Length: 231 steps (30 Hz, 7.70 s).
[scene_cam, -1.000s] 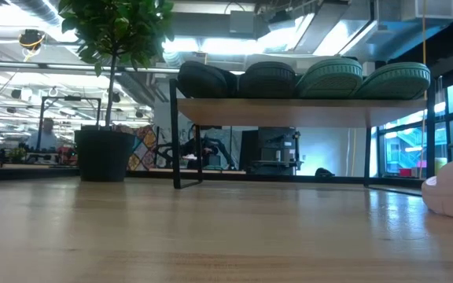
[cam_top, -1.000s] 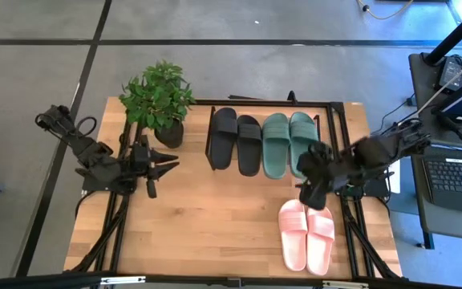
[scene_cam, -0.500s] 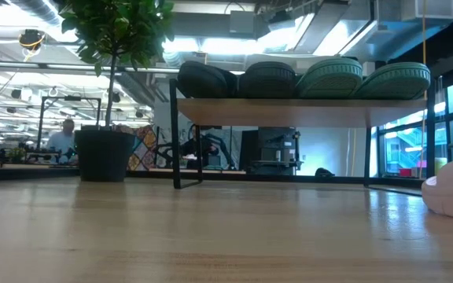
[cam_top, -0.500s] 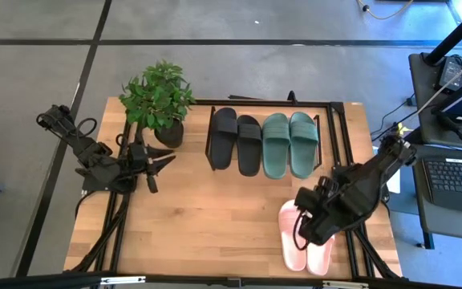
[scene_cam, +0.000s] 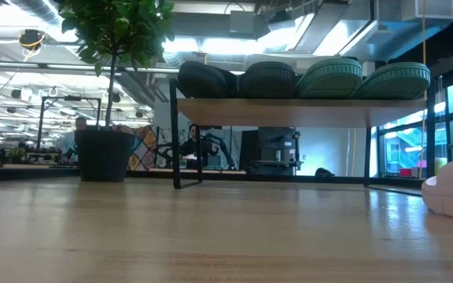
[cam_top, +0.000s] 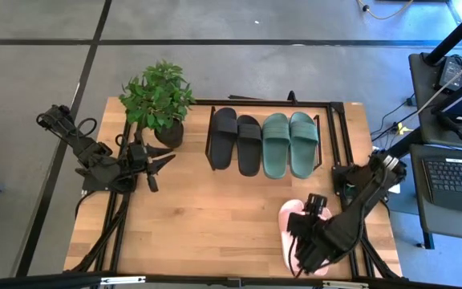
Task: Pick and place slides into the shelf
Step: Put the left pink slides under the shelf
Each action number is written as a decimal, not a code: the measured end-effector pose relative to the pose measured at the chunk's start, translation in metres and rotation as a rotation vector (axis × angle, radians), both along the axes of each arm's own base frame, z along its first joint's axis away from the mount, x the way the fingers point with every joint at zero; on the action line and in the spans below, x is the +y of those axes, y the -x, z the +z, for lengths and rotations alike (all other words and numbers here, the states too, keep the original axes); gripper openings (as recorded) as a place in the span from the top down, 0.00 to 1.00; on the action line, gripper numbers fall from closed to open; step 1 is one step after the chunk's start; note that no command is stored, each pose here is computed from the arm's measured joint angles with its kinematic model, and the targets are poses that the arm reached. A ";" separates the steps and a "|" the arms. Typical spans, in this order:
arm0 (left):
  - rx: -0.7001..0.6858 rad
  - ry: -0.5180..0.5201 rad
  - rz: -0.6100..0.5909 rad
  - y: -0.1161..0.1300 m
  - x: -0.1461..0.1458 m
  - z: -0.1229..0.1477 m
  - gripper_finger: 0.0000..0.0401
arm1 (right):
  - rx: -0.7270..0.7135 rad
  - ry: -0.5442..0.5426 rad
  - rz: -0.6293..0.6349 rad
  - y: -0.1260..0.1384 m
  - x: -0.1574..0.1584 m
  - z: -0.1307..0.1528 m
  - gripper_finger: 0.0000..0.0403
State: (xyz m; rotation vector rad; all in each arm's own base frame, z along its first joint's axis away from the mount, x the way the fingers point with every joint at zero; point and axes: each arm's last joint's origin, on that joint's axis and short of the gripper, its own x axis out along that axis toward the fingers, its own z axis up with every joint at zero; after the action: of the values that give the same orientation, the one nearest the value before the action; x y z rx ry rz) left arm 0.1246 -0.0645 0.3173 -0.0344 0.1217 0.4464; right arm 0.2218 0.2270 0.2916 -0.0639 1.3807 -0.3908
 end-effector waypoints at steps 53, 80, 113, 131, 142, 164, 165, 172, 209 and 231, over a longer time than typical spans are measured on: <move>-0.003 0.014 0.021 -0.003 0.004 0.000 0.81 | 0.346 0.337 0.153 -0.013 0.035 -0.155 0.95; 0.008 0.030 -0.047 -0.004 0.003 0.000 0.81 | 0.217 0.465 0.146 -0.050 -0.051 -0.134 0.97; 0.030 0.015 -0.046 -0.003 0.003 -0.003 0.81 | 0.088 0.413 0.021 -0.084 -0.083 -0.139 0.66; 0.053 0.009 -0.070 -0.003 0.003 -0.005 0.81 | 0.076 0.413 0.016 -0.078 -0.078 -0.119 0.49; 0.058 0.031 -0.091 -0.003 0.002 -0.006 0.81 | -0.039 0.357 0.100 -0.043 -0.062 -0.063 0.49; 0.061 0.041 -0.117 -0.003 0.001 -0.006 0.81 | -0.045 -0.337 0.470 -0.045 -0.006 -0.056 0.49; 0.061 0.041 -0.116 -0.003 0.001 -0.006 0.81 | -0.033 -0.331 0.489 -0.046 -0.005 -0.060 0.49; 0.085 0.080 -0.162 -0.003 0.000 -0.009 0.81 | -0.149 -0.470 0.487 -0.045 -0.003 -0.088 0.49; 0.111 0.112 -0.163 -0.003 0.000 -0.013 0.81 | -0.160 -0.221 0.397 -0.057 -0.074 -0.141 0.49; 0.113 0.111 -0.163 -0.003 0.000 -0.013 0.81 | -0.054 0.000 0.249 -0.074 -0.151 -0.143 0.49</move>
State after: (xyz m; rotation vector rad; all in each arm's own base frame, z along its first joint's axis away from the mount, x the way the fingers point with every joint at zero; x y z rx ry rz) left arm 0.1277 -0.0646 0.3039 -0.1077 0.2581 0.2787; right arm 0.2960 0.0763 0.1484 -0.2210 1.3016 -0.1831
